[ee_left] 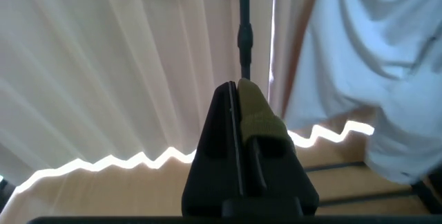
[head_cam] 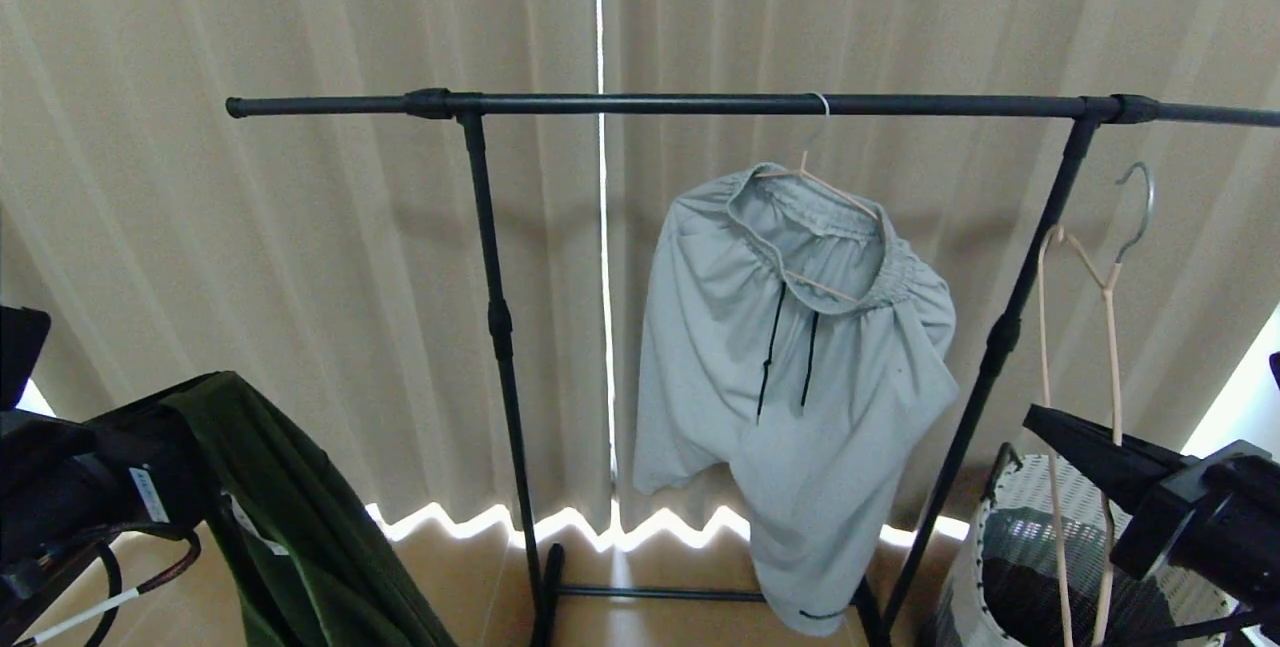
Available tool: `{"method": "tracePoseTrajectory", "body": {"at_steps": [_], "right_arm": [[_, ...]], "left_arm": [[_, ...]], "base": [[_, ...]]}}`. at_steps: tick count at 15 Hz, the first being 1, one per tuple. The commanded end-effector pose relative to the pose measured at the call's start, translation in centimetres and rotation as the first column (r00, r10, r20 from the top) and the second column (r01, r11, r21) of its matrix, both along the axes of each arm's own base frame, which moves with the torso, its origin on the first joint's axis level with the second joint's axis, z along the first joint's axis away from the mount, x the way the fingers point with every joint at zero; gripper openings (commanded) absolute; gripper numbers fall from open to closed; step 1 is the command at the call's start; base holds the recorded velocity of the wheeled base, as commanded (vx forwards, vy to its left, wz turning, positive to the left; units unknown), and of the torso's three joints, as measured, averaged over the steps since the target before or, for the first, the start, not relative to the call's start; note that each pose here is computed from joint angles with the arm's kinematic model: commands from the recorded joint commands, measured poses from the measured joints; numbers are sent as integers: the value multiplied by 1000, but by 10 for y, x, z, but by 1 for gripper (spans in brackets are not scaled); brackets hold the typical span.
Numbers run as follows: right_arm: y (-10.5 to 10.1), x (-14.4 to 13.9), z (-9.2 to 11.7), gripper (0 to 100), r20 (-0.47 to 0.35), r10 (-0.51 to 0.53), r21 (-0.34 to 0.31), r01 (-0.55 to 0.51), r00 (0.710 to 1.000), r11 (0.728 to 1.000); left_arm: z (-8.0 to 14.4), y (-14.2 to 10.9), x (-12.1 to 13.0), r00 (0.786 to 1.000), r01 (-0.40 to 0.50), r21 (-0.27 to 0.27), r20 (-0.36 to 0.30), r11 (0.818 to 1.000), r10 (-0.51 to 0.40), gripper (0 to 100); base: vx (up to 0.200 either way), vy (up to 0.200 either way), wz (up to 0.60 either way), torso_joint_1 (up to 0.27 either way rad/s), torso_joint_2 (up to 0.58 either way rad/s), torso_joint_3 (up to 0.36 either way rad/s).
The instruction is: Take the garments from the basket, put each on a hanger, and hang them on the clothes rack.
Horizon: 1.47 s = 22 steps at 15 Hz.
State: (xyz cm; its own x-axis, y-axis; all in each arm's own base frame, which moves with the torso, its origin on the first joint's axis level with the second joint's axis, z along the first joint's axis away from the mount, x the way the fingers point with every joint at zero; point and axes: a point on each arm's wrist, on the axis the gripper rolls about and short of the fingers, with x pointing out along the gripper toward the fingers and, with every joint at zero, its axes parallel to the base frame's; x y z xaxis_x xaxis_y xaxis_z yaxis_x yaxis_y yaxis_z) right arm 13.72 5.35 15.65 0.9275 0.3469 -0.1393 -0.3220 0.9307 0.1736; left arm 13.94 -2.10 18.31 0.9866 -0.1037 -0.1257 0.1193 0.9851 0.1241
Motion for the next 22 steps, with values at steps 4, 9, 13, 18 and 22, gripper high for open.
{"method": "tracePoseTrajectory", "body": {"at_steps": [4,9,13,18,22], "right_arm": [[11,2,-5,0,-19,66,-45,-67,998,997],[22,5,-9,0,-44,127,-71,-130,991,989],[40,-13,-13,0,-51,274,-74,-277,960,958],[57,-32,-15,0,-57,443,-76,-446,895,892],[56,-37,-7,0,6,511,-83,-508,860,857]], "left_arm": [[1,1,-4,1000,-1,-4,14,1000,1,0],[-1,0,-3,1000,0,-2,2,1000,0,0],[-4,5,-8,1000,-27,-4,1,1000,27,0],[-9,3,-4,999,-21,3,-30,1000,21,0],[-5,3,-3,1000,-21,-1,-15,1000,21,0]], "base": [[0,0,0,0,0,0],[0,0,0,0,0,0],[0,0,0,0,0,0],[0,0,0,0,0,0],[0,0,0,0,0,0]]}}
